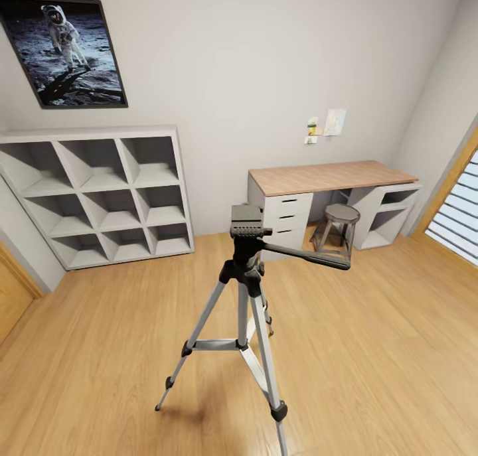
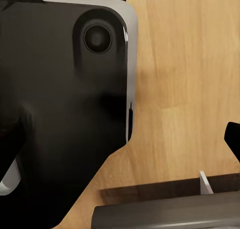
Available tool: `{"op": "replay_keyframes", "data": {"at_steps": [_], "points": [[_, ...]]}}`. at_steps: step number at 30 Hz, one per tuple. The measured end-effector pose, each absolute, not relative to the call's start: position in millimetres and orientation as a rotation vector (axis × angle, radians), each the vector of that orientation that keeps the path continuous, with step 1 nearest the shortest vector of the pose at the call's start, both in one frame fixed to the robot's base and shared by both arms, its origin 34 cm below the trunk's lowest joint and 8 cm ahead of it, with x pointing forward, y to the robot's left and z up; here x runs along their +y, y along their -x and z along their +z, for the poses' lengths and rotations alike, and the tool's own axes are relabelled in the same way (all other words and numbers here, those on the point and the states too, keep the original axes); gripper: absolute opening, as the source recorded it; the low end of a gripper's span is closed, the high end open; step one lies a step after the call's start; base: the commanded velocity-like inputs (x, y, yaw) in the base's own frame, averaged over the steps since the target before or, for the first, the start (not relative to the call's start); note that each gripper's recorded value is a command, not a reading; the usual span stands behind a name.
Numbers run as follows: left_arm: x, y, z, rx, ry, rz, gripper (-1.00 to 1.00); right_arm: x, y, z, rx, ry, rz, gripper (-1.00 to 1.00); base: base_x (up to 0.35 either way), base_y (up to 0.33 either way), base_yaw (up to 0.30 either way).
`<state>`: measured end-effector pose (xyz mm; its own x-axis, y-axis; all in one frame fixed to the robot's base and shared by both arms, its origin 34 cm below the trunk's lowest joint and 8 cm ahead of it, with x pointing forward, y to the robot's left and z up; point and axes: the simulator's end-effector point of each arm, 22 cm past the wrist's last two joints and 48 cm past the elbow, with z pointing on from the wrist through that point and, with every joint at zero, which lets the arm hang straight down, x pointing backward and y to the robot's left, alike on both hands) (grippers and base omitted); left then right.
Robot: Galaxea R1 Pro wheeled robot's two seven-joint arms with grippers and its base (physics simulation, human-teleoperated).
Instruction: Attach the digital camera to the camera tripod in the bedroom.
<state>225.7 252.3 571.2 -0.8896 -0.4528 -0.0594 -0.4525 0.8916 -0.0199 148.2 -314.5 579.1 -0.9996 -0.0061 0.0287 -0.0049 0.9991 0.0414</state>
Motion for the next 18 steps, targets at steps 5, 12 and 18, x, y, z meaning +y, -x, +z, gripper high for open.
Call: {"op": "replay_keyframes", "data": {"at_steps": [5,12,18], "points": [[253.6,-225.5,571.2,2.994,0.718,-0.006,-1.00,-314.8,-148.1,579.1,-3.112,-0.008,-0.063,1.00,0.000,0.001,0.000],[253.8,-225.6,571.2,2.994,0.717,-0.006,-1.00,-314.1,-148.1,579.1,-3.112,-0.009,-0.066,1.00,0.000,0.000,0.000],[253.7,-225.7,571.2,2.994,0.717,-0.006,-1.00,-310.8,-146.6,578.9,-3.104,-0.005,-0.075,1.00,0.000,0.000,0.000]]}}
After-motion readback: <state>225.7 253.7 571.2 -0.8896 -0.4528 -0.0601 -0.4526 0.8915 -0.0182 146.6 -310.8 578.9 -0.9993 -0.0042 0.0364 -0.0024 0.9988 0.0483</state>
